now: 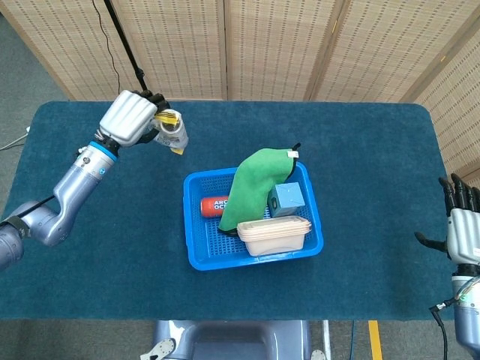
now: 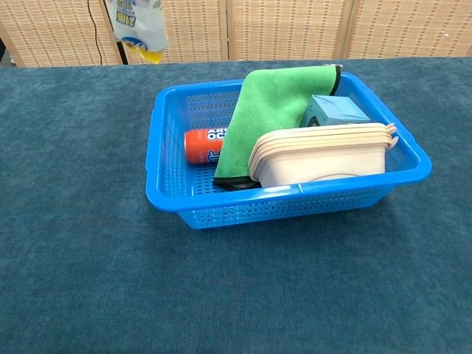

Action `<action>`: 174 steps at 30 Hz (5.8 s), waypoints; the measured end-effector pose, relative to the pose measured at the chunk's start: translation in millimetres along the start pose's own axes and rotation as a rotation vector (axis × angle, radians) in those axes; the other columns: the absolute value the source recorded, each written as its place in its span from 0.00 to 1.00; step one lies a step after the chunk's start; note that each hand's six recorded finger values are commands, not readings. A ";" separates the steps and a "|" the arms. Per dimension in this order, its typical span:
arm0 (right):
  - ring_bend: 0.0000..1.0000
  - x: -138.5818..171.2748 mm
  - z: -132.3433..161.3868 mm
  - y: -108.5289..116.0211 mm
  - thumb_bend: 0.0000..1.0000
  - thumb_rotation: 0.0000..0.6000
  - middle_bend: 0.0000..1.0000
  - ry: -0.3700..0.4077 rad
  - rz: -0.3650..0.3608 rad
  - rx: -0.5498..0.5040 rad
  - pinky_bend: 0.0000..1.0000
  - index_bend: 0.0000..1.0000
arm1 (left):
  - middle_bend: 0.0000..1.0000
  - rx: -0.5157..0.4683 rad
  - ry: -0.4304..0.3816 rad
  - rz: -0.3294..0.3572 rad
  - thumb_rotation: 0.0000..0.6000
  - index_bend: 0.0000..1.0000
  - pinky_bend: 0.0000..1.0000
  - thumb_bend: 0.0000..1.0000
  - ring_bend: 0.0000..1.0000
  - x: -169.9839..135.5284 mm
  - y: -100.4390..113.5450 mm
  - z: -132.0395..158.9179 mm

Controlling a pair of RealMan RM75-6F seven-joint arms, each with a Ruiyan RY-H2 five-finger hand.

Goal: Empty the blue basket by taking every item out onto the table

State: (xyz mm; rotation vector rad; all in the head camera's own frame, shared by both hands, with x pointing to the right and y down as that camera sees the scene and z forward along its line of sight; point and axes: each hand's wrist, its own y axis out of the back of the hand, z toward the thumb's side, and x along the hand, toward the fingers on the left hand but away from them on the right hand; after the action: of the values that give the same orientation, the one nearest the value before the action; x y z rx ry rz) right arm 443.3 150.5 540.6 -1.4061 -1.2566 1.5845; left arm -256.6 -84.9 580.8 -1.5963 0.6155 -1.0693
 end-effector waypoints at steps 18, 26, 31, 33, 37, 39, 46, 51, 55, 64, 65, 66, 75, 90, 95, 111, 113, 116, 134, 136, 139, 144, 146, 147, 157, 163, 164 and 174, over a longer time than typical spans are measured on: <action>0.00 -1.2 4.6 -2.0 0.00 1.00 0.00 0.038 -0.003 0.022 0.00 0.00 | 0.00 -0.150 0.078 -0.134 1.00 0.00 0.00 0.20 0.00 -12.8 -19.0 -20.5; 0.00 -5.5 38.4 1.9 0.00 1.00 0.00 0.246 -0.018 0.033 0.00 0.00 | 0.00 -0.145 0.150 -0.108 1.00 0.00 0.00 0.20 0.00 -72.4 -10.4 -40.2; 0.00 -17.1 72.2 5.2 0.00 1.00 0.00 0.398 -0.013 0.059 0.00 0.00 | 0.00 -0.184 0.267 -0.052 1.00 0.00 0.00 0.20 0.00 -123.5 -16.9 -60.3; 0.00 -19.4 82.4 2.7 0.00 1.00 0.00 0.438 0.026 0.062 0.00 0.00 | 0.00 -0.217 0.317 -0.033 1.00 0.00 0.00 0.19 0.00 -149.2 -22.9 -67.4; 0.00 -19.3 103.5 -5.0 0.00 1.00 0.00 0.511 0.128 0.058 0.00 0.00 | 0.00 -0.323 0.386 -0.030 1.00 0.00 0.00 0.20 0.00 -187.7 -35.9 -70.1; 0.00 -18.8 114.5 -8.9 0.00 1.00 0.00 0.547 0.184 0.067 0.00 0.00 | 0.00 -0.375 0.409 -0.041 1.00 0.00 0.00 0.19 0.00 -202.1 -41.9 -68.2; 0.00 -17.8 143.6 -22.3 0.00 1.00 0.00 0.624 0.314 0.113 0.00 0.00 | 0.00 -0.401 0.437 -0.037 1.00 0.00 0.00 0.19 0.00 -227.1 -42.7 -62.7; 0.00 -19.3 163.0 -30.6 0.00 1.00 0.00 0.659 0.367 0.116 0.00 0.00 | 0.00 -0.412 0.431 -0.053 1.00 0.00 0.00 0.20 0.00 -230.6 -44.6 -61.3; 0.00 -17.8 177.6 -38.7 0.00 1.00 0.00 0.690 0.401 0.116 0.00 0.00 | 0.00 -0.402 0.438 -0.066 1.00 0.00 0.00 0.19 0.00 -233.5 -46.5 -60.8; 0.00 -20.7 210.5 -72.8 0.00 1.00 0.00 0.751 0.462 0.148 0.00 0.00 | 0.00 -0.386 0.447 -0.042 1.00 0.00 0.00 0.20 0.00 -243.3 -34.7 -56.7; 0.00 -21.5 213.1 -75.3 0.00 1.00 0.00 0.751 0.466 0.146 0.00 0.00 | 0.00 -0.387 0.447 -0.040 1.00 0.00 0.00 0.19 0.00 -243.9 -34.0 -56.7; 0.00 -22.1 216.7 -78.0 0.00 1.00 0.00 0.754 0.470 0.143 0.00 0.00 | 0.00 -0.389 0.447 -0.038 1.00 0.00 0.00 0.20 0.00 -244.6 -33.2 -57.1; 0.00 -18.8 236.8 -89.0 0.00 1.00 0.06 0.798 0.448 0.111 0.07 0.15 | 0.00 -0.413 0.465 -0.036 1.00 0.00 0.00 0.19 0.00 -245.5 -32.7 -64.5; 0.34 -17.9 257.3 -112.0 0.69 1.00 0.46 0.872 0.442 0.051 0.51 0.54 | 0.00 -0.420 0.460 -0.045 1.00 0.00 0.00 0.20 0.00 -243.9 -34.3 -65.3; 0.40 -18.0 259.3 -112.3 0.88 1.00 0.53 0.889 0.432 0.016 0.56 0.62 | 0.00 -0.421 0.455 -0.048 1.00 0.00 0.00 0.20 0.00 -243.7 -34.6 -64.6; 0.41 -43.9 254.7 -33.5 0.92 1.00 0.54 0.861 0.191 -0.122 0.56 0.64 | 0.00 -0.423 0.445 -0.059 1.00 0.00 0.00 0.19 0.00 -242.1 -36.3 -62.1; 0.41 -55.3 247.0 -17.3 0.92 1.00 0.54 0.823 0.135 -0.146 0.56 0.64 | 0.00 -0.422 0.443 -0.058 1.00 0.00 0.00 0.19 0.00 -242.1 -36.0 -61.1; 0.41 -72.5 232.1 -1.5 0.92 1.00 0.54 0.767 0.064 -0.141 0.56 0.64 | 0.00 -0.421 0.436 -0.058 1.00 0.00 0.00 0.20 0.00 -242.1 -35.7 -58.9; 0.40 -195.5 104.1 0.5 0.91 1.00 0.52 0.369 -0.065 0.252 0.55 0.61 | 0.00 -0.409 0.433 -0.066 1.00 0.00 0.00 0.20 0.00 -239.8 -37.1 -54.2; 0.31 -201.1 93.9 -13.4 0.67 1.00 0.42 0.340 -0.020 0.267 0.49 0.52 | 0.00 -0.408 0.429 -0.072 1.00 0.00 0.00 0.20 0.00 -239.2 -38.1 -53.0; 0.05 -204.0 84.3 -34.0 0.06 1.00 0.11 0.310 0.061 0.277 0.17 0.16 | 0.00 -0.418 0.417 -0.084 1.00 0.00 0.00 0.19 0.00 -238.2 -39.8 -51.0; 0.00 -204.2 74.9 -56.9 0.00 1.00 0.00 0.255 0.179 0.265 0.00 0.00 | 0.00 -0.424 0.408 -0.089 1.00 0.00 0.00 0.18 0.00 -237.2 -40.1 -52.2; 0.00 -202.4 78.2 -57.3 0.00 1.00 0.00 0.261 0.181 0.255 0.00 0.00 | 0.00 -0.425 0.411 -0.088 1.00 0.00 0.00 0.18 0.00 -237.2 -40.1 -53.2; 0.00 -200.6 82.9 -55.0 0.00 1.00 0.00 0.276 0.168 0.247 0.00 0.00 | 0.00 -0.425 0.414 -0.088 1.00 0.00 0.00 0.18 0.00 -237.1 -40.1 -54.1; 0.00 -148.1 167.2 -39.7 0.00 1.00 0.00 0.523 0.175 0.023 0.00 0.00 | 0.00 -0.427 0.407 -0.094 1.00 0.00 0.00 0.18 0.00 -235.9 -41.1 -53.2; 0.00 -136.9 218.5 -55.3 0.00 1.00 0.00 0.626 0.244 -0.015 0.00 0.00 | 0.00 -0.424 0.403 -0.094 1.00 0.00 0.00 0.18 0.00 -237.9 -40.9 -52.1; 0.00 -138.8 225.0 -59.6 0.00 1.00 0.00 0.631 0.255 -0.015 0.00 0.00 | 0.00 -0.424 0.403 -0.093 1.00 0.00 0.00 0.18 0.00 -238.2 -40.9 -52.2; 0.00 -152.1 282.8 -103.7 0.00 1.00 0.00 0.652 0.311 -0.043 0.02 0.01 | 0.00 -0.422 0.394 -0.103 1.00 0.00 0.00 0.18 0.00 -236.8 -42.6 -51.1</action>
State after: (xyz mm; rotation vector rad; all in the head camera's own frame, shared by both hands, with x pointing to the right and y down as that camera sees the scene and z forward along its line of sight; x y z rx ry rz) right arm 186.5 -20.7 676.9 -2.0029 -0.7078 1.1236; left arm -416.9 98.2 545.5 -1.8016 1.0889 -1.4155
